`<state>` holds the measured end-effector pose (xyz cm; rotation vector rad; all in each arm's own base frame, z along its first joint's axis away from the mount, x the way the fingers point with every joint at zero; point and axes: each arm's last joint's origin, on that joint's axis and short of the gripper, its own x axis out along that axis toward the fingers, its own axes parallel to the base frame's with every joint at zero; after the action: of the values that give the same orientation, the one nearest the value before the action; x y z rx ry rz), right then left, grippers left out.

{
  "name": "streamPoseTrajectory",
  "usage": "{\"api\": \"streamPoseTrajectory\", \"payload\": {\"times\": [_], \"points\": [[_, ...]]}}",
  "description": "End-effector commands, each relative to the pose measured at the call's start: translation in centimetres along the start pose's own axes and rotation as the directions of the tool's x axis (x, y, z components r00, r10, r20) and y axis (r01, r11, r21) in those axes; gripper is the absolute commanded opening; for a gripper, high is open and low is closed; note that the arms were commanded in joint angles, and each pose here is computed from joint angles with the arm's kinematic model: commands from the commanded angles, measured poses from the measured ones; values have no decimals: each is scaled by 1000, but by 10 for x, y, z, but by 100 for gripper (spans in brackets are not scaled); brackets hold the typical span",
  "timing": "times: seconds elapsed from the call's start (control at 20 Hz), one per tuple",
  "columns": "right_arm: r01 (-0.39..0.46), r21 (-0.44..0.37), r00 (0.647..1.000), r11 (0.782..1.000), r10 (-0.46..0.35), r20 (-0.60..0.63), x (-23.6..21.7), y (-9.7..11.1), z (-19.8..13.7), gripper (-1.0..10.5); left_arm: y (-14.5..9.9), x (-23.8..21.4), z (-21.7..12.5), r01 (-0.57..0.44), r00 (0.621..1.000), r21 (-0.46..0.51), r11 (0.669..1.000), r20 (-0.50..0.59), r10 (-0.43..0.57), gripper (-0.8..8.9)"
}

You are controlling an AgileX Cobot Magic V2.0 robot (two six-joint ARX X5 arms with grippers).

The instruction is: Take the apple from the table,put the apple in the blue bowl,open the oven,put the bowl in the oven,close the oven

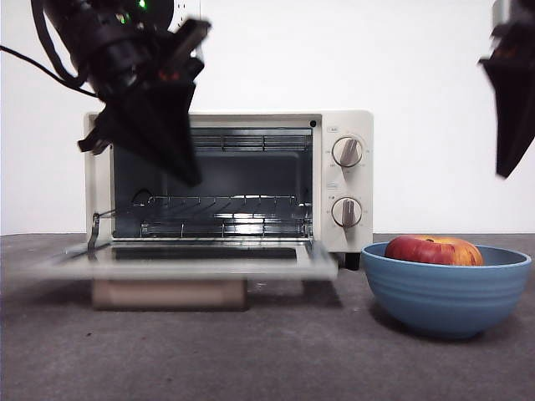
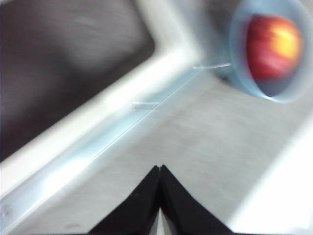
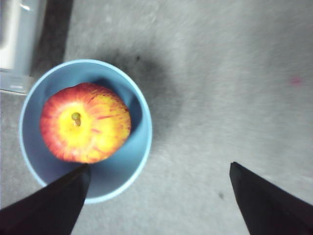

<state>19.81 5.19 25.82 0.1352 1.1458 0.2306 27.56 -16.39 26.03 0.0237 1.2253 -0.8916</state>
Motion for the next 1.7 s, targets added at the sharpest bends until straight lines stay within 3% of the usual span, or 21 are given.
{"api": "streamPoseTrajectory", "payload": {"times": [0.05, 0.35, 0.55, 0.8, 1.2, 1.7], "points": [[-2, -8, 999, 1000, 2, -32, 14, -2, 9, 453, -15, -21, 3, 39, 995, 91, 995, 88, -47, 7], [-19, -5, 992, 1000, 18, -126, 46, -9, 18, 429, -28, -94, -10, -64, 933, 120, 991, 359, 17, 7], [-26, -6, 992, 1000, 26, -122, 60, -10, 23, 383, -31, -144, -37, -228, 837, 21, 973, 516, 185, 7], [-32, -1, 985, 999, 32, -170, 79, -11, 25, 308, -27, -162, -91, -281, 753, -108, 954, 591, 289, 7], [-43, -26, 982, 999, 37, -186, 88, -3, 24, 153, -22, -145, -142, -258, 727, -220, 941, 597, 339, 7], [-44, -19, 981, 999, 40, -191, 89, 0, 23, 3, -39, -145, -180, -283, 676, -257, 924, 630, 382, 7]]}}
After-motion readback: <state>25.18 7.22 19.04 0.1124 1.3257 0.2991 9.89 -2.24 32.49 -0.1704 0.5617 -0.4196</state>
